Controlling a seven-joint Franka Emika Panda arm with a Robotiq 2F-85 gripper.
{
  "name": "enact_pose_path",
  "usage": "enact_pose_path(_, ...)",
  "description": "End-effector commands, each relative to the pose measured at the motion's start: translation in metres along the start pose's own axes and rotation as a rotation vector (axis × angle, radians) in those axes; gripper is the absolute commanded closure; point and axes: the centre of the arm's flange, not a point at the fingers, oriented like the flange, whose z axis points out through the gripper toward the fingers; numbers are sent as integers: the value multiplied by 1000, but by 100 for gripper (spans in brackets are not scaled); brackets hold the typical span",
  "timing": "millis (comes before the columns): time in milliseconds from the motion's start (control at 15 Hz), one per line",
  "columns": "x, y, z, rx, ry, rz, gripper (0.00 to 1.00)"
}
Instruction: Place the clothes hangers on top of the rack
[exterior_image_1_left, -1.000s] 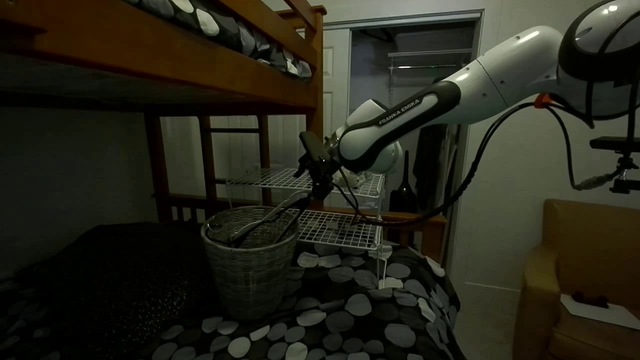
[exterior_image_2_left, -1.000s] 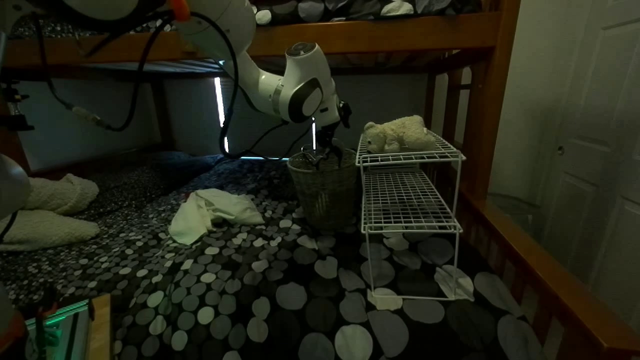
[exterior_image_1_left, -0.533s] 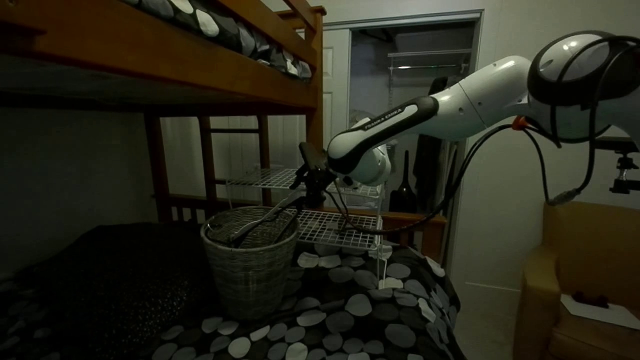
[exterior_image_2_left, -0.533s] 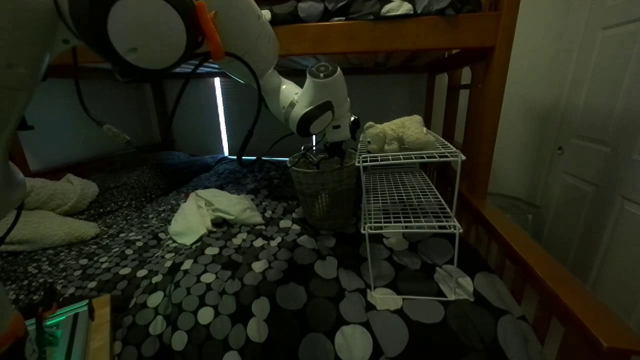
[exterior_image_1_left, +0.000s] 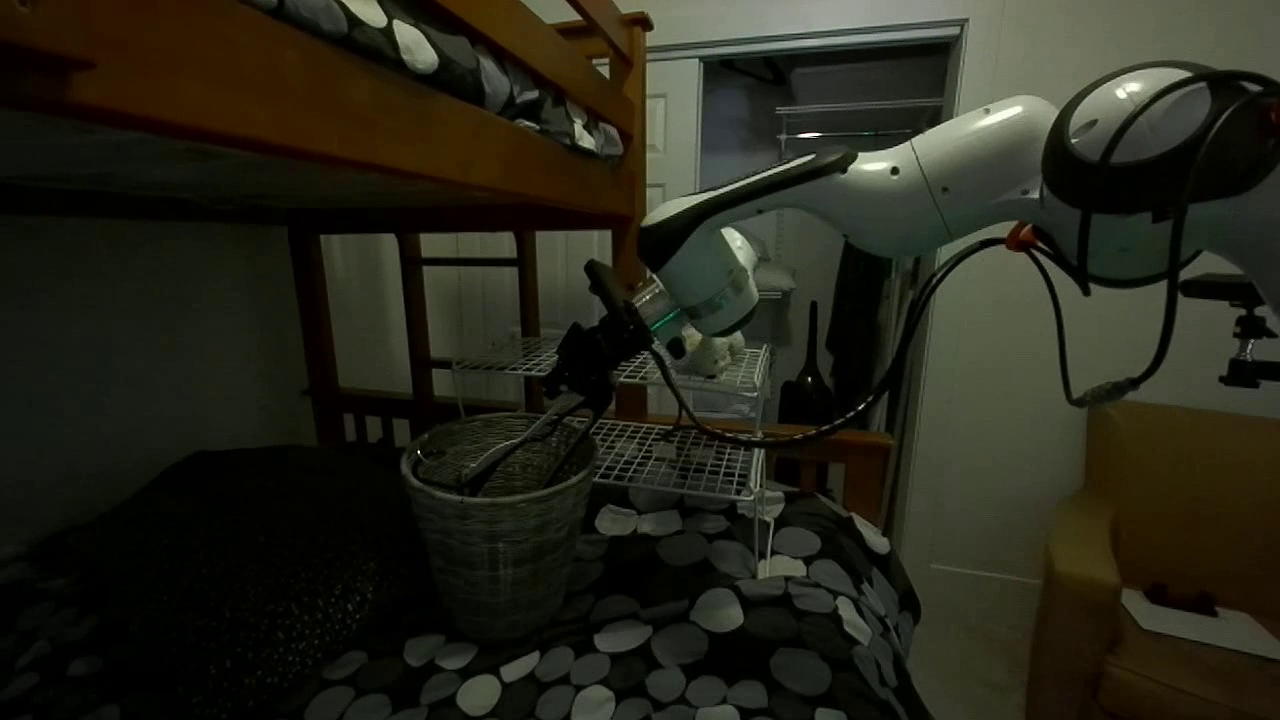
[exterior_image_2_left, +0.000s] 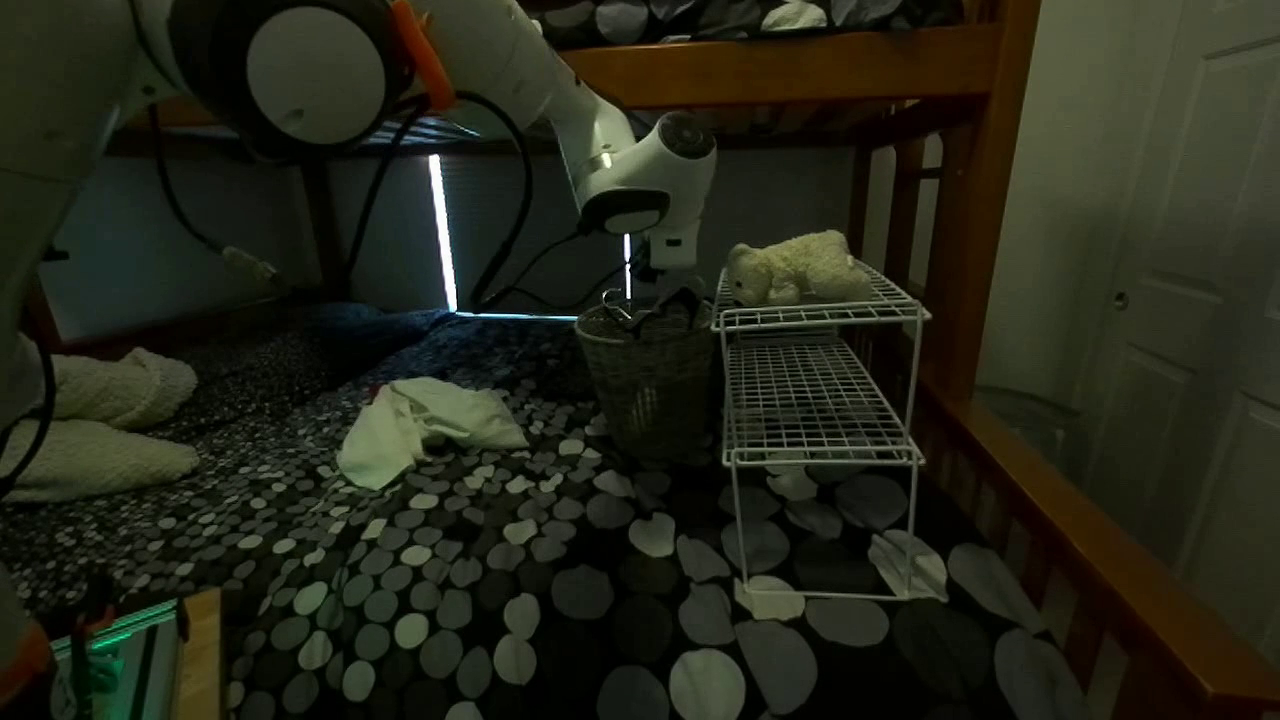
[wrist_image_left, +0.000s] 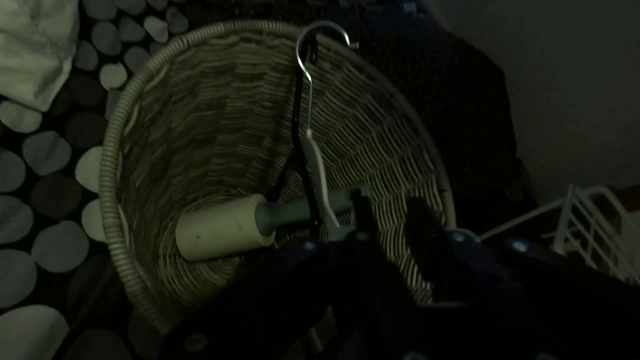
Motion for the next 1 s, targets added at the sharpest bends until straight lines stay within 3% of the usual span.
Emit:
enact_pose_path(0,-17,1,-31,-18,-116,-34,100)
enact_pose_path(200,-40,-1,-61,44,-213,-66,100)
enact_pose_path(267,-45,-3,-68,63,-222,-73,100)
enact_pose_path(333,-46,-4,-69,60,-175,-67,100)
enact_pose_path(400,-44,-3,-66,35,-72,-86,74)
enact_pose_path(467,-42,-2,-67,32,-36,-105,73)
enact_pose_path(933,-26,37,-53,-97,263,-247,21)
